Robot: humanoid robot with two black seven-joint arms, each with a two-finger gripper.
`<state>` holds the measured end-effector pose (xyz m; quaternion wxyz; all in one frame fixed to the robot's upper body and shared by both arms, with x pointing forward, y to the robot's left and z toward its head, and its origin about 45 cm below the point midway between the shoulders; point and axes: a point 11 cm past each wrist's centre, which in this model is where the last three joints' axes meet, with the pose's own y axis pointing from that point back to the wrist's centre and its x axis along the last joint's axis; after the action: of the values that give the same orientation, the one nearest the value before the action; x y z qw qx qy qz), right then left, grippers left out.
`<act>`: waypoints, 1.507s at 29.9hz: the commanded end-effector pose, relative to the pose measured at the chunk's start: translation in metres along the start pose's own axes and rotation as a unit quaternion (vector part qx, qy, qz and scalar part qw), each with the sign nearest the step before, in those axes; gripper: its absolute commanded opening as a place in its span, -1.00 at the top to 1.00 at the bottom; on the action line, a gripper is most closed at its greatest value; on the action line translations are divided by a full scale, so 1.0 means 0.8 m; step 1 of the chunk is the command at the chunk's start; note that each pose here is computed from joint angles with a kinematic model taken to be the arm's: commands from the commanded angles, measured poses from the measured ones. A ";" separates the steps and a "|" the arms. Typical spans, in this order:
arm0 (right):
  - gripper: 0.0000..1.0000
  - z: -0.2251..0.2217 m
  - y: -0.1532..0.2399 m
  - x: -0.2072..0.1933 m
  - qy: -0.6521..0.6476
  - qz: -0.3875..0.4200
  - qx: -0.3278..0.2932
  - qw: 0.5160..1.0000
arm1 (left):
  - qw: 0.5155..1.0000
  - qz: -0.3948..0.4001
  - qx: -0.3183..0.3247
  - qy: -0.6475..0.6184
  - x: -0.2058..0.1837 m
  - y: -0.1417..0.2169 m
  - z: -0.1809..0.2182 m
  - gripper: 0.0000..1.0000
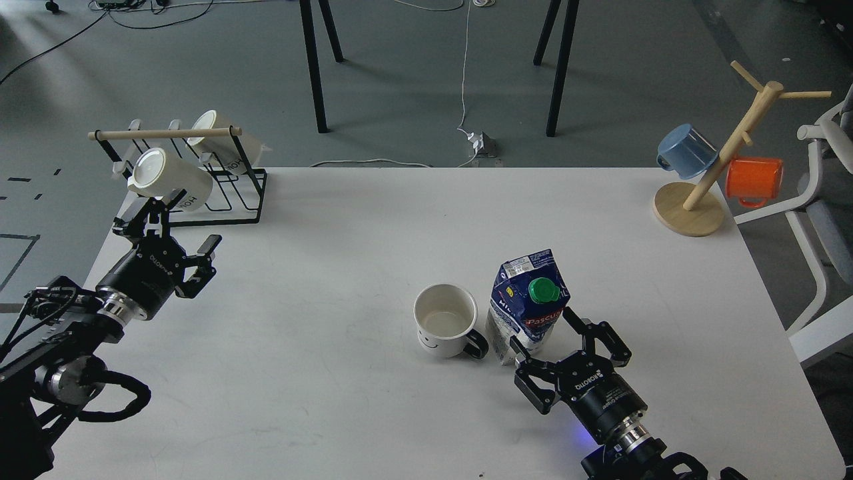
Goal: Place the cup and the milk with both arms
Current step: 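Release the carton and withdraw the right gripper toward the mug tree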
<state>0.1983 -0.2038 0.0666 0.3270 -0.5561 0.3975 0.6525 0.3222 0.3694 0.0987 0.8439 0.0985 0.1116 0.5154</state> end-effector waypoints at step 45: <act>-0.96 -0.292 -0.020 -0.171 0.261 -0.042 0.140 0.954 | 0.999 -0.004 -0.043 -0.030 0.035 0.016 0.071 -0.99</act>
<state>0.3428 -0.3972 0.1879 0.3116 -0.6782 0.5259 0.4079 0.3391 0.3974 0.1526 0.8530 0.0815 0.0658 0.5113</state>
